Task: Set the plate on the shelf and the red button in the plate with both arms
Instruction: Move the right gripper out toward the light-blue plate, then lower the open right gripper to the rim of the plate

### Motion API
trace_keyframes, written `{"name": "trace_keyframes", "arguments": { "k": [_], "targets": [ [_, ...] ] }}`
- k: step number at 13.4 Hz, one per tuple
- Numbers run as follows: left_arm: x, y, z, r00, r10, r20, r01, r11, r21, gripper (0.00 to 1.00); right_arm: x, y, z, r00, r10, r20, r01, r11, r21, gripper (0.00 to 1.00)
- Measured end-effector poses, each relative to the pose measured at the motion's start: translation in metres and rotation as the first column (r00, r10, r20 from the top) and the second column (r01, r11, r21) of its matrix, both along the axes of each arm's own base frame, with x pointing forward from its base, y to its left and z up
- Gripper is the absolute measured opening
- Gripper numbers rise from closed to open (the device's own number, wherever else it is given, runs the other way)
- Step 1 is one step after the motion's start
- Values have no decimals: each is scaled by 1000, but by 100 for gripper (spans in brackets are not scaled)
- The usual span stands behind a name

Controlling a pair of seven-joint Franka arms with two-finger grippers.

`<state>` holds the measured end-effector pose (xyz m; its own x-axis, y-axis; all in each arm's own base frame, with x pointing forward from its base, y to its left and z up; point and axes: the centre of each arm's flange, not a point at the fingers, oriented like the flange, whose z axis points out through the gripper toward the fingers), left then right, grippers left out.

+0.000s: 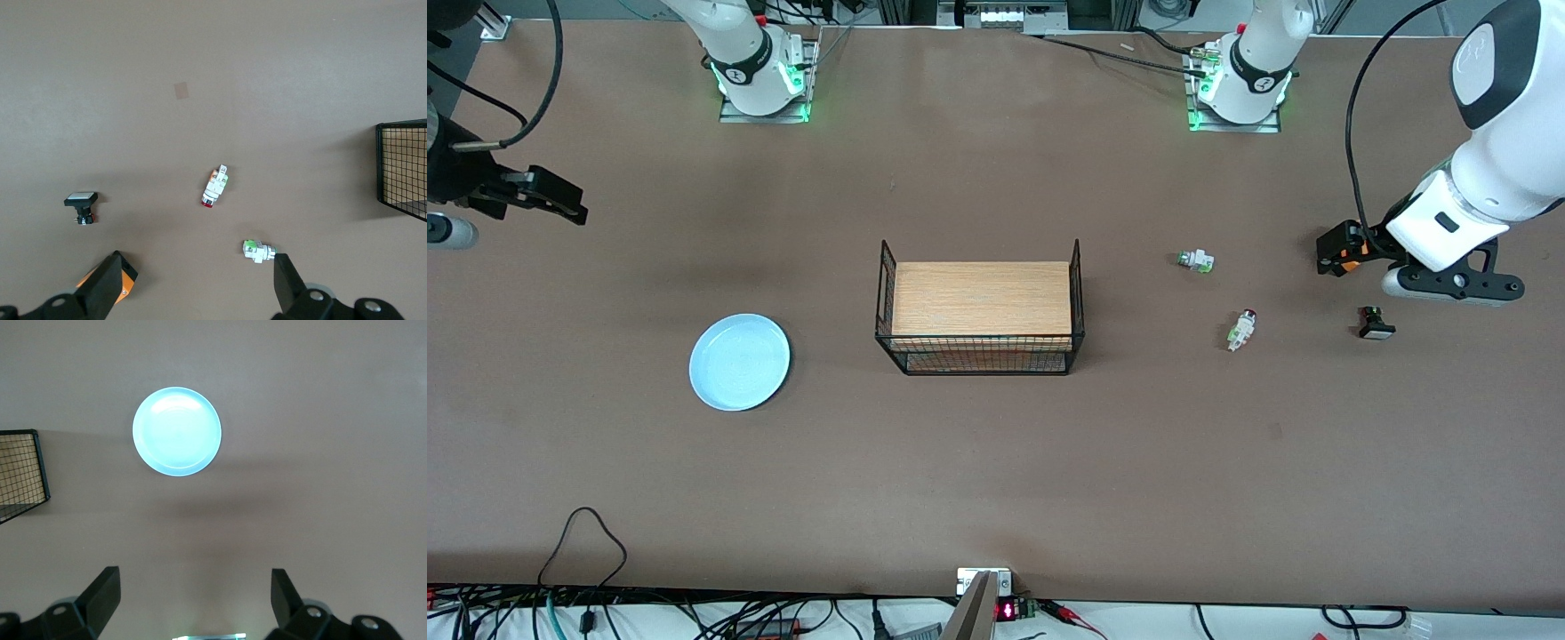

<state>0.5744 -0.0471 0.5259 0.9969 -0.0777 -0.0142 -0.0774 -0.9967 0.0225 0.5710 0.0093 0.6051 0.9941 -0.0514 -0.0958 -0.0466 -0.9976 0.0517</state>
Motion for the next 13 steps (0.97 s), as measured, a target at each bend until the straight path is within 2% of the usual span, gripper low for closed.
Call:
{"name": "trace_keyframes", "arguments": {
  "k": [6,10,13],
  "targets": [
    [0,0,0,1000,0,0,0,1000,0,100,17,-45,-39,995,-76,-63,77,997,13,100],
    [0,1,0,1000,1,0,-1,1000,0,100,48,-66,-99,990,-116,-84,121,991,52,100],
    [0,1,0,1000,2,0,-2,1000,0,100,70,-57,-150,991,-105,-80,111,991,68,100]
  ]
}}
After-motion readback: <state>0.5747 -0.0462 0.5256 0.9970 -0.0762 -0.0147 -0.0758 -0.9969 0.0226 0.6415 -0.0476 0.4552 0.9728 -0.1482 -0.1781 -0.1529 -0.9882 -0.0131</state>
